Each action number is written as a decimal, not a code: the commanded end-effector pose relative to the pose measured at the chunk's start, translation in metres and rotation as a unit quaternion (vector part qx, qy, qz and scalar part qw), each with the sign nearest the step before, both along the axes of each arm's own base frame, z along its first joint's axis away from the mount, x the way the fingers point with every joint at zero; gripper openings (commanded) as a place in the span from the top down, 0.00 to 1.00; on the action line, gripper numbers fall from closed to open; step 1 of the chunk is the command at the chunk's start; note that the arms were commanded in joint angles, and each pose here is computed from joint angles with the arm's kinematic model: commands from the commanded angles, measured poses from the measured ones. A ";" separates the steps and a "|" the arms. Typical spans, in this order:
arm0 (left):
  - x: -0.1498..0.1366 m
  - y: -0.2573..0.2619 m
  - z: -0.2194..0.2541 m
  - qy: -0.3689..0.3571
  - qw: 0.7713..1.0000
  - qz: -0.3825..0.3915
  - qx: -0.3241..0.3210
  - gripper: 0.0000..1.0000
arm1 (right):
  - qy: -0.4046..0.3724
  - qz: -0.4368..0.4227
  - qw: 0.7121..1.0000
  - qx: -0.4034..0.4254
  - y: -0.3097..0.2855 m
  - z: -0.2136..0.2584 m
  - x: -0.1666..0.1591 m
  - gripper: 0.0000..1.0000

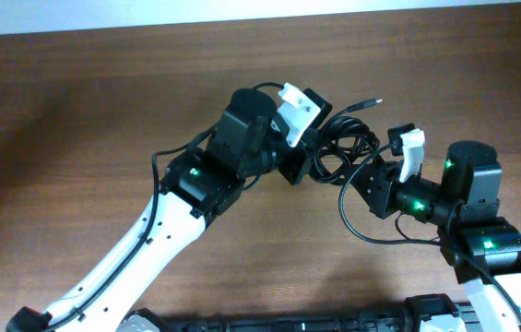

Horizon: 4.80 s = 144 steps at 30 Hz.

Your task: Untangle cables

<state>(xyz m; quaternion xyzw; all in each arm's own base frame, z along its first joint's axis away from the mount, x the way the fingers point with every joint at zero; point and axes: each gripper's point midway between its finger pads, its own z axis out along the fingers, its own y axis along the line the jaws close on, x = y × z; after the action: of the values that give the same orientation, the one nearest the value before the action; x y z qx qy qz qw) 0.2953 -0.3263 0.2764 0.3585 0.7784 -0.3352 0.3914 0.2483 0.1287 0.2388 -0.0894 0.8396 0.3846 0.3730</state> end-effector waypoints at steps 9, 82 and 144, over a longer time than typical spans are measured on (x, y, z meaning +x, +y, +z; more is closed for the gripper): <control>-0.017 -0.011 0.025 0.000 0.998 -0.046 -0.042 1.00 | -0.039 0.043 0.998 0.026 0.011 0.023 -0.005 0.86; 0.010 0.041 0.009 -0.095 0.988 0.067 0.105 1.00 | -0.113 -0.036 0.993 -0.021 -0.011 0.041 0.019 0.34; 0.073 0.101 0.036 0.021 0.931 0.361 -0.056 1.00 | -0.085 0.125 0.988 0.023 0.023 0.032 -0.034 0.96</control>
<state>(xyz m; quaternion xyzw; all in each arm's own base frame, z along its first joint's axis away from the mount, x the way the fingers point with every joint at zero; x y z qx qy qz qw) 0.3395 -0.2719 0.2904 0.1248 0.8515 -0.2857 0.4216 0.2266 0.1452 0.2631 -0.2007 0.7909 0.4124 0.4052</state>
